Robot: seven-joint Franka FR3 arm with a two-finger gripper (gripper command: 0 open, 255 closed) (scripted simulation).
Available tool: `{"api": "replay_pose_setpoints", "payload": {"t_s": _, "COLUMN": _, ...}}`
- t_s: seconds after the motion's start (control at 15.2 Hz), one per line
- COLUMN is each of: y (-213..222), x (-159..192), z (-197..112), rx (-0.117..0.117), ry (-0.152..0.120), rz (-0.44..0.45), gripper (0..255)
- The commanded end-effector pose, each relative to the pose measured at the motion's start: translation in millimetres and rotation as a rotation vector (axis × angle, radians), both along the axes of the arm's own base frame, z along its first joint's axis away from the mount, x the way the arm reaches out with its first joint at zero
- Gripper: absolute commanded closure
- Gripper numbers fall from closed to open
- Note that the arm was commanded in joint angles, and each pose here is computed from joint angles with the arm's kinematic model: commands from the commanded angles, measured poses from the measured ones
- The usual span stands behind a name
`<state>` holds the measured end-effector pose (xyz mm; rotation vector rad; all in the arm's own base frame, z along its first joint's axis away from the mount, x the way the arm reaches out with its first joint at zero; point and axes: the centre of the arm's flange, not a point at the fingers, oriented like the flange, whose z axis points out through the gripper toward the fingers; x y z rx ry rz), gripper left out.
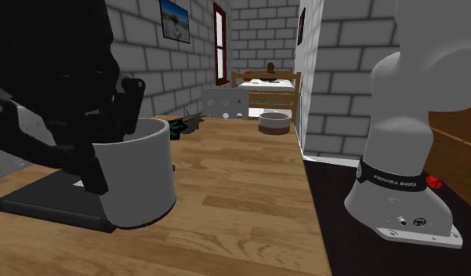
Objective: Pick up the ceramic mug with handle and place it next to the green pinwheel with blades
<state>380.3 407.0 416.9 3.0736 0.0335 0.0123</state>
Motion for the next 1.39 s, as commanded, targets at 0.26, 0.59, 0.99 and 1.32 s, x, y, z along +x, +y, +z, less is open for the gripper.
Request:
{"api": "replay_pose_setpoints", "payload": {"t_s": 0.26, "y": -58.1, "x": 44.8, "z": 3.9, "rx": 0.0, "ry": 0.0, "rz": 0.001, "gripper": 255}}
{"api": "replay_pose_setpoints", "payload": {"t_s": 0.59, "y": -111.2, "x": 84.0, "z": 4.1, "rx": 0.0, "ry": 0.0, "rz": 0.001, "gripper": 255}}
{"api": "replay_pose_setpoints", "payload": {"t_s": 0.99, "y": -174.9, "x": 131.1, "z": 4.4, "rx": 0.0, "ry": 0.0, "rz": 0.001, "gripper": 255}}
{"api": "replay_pose_setpoints", "payload": {"t_s": 1.32, "y": -228.0, "x": 170.3, "z": 4.7, "rx": 0.0, "ry": 0.0, "rz": 0.001, "gripper": 255}}
